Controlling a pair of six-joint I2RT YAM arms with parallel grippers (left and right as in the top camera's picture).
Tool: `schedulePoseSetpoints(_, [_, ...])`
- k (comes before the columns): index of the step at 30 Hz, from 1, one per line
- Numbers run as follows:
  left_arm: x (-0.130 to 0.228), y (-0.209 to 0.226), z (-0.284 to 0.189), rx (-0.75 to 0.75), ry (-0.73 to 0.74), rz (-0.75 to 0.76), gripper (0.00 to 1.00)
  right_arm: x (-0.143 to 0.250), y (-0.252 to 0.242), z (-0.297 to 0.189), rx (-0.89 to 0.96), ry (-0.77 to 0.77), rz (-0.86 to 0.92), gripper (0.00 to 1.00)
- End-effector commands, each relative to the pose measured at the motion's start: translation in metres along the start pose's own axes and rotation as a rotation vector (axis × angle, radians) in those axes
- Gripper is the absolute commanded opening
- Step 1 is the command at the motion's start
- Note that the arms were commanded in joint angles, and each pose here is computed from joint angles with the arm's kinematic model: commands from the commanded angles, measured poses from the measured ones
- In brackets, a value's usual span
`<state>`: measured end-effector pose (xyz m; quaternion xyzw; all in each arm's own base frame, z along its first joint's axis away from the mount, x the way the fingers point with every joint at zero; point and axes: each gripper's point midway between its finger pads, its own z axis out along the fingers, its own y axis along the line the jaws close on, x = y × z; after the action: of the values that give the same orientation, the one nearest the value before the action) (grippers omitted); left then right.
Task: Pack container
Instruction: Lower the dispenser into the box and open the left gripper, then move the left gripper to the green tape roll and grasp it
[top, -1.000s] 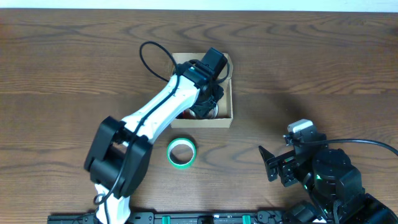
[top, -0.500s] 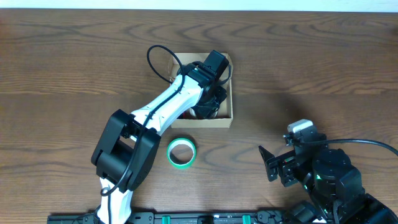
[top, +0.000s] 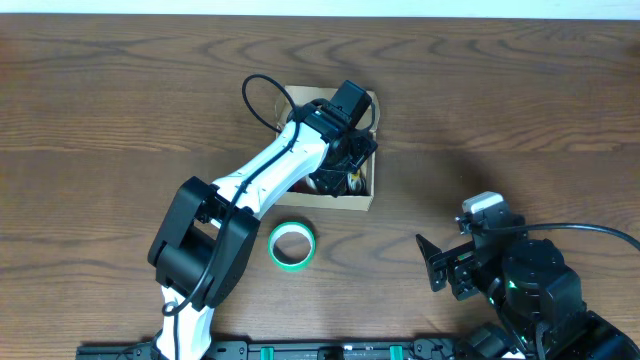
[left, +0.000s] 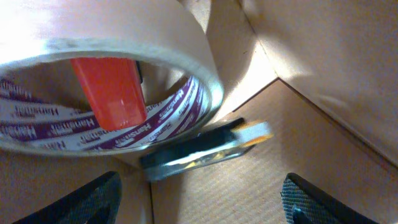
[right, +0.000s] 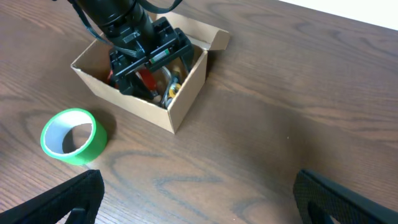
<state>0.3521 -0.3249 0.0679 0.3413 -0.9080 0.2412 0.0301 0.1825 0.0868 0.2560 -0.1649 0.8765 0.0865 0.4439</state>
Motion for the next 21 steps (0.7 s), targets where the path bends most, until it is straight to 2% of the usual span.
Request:
schedulePoseSetpoints(1, [-0.001,-0.018,-0.013,0.045,-0.020,0.042,0.83,0.001,-0.004,0.000,0.017,0.001,0.020,0.99])
schedulePoseSetpoints(4, [-0.008,-0.030,-0.038,0.076,-0.084,0.066,0.82,0.001,-0.004,0.000,0.017,0.001,0.020,0.99])
schedulePoseSetpoints(7, [-0.018,-0.022,-0.070,0.054,-0.158,0.043,0.82,0.001,-0.004,0.000,0.017,0.001,0.020,0.99])
schedulePoseSetpoints(12, [-0.030,0.033,-0.125,-0.111,-0.256,-0.049,0.82,0.001,-0.004,0.000,0.017,0.000,0.021,0.99])
schedulePoseSetpoints(16, [-0.023,0.085,-0.169,-0.255,-0.309,-0.174,0.82,0.001,-0.004,0.000,0.017,0.001,0.020,0.99])
schedulePoseSetpoints(21, [-0.012,0.113,-0.192,-0.265,-0.338,-0.230,0.82,0.001,-0.004,0.000,0.017,0.001,0.020,0.99])
